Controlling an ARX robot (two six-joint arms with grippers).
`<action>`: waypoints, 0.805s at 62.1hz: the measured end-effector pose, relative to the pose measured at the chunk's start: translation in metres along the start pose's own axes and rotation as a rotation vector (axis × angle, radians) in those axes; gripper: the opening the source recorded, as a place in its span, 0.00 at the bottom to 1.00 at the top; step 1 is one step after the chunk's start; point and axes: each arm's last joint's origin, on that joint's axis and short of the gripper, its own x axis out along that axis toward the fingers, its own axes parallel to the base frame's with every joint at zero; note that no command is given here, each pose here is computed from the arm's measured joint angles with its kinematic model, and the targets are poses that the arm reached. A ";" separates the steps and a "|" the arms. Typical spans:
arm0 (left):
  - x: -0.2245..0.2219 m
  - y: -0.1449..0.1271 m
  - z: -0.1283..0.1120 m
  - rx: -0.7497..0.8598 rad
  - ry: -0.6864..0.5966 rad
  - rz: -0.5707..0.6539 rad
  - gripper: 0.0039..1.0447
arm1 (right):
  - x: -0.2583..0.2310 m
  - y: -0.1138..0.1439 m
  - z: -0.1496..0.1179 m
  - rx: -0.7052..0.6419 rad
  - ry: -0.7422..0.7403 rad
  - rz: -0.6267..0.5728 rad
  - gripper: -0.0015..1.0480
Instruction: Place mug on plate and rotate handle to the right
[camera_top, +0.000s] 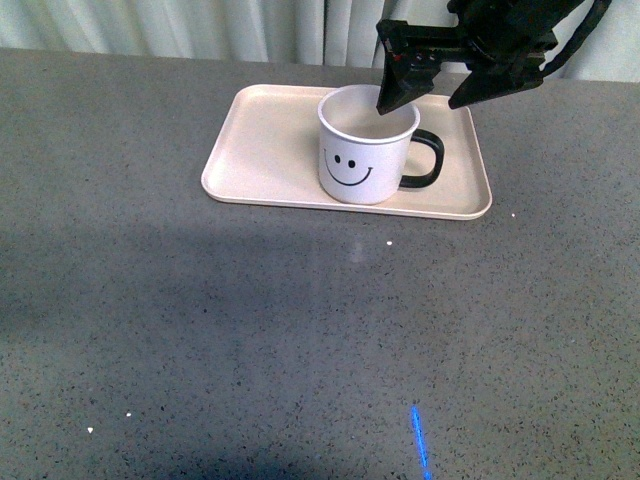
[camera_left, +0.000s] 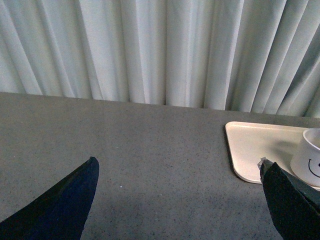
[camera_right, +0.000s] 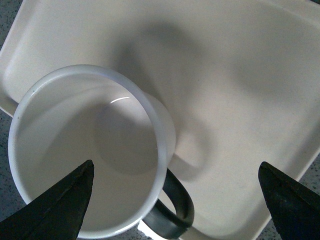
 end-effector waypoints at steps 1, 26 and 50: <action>0.000 0.000 0.000 0.000 0.000 0.000 0.91 | 0.000 0.000 0.000 0.000 0.001 0.000 0.91; 0.000 0.000 0.000 0.000 0.000 0.000 0.91 | 0.023 0.016 0.011 -0.002 0.054 -0.017 0.48; 0.000 0.000 0.000 0.000 0.000 0.000 0.91 | 0.021 0.016 0.029 -0.032 0.069 -0.025 0.02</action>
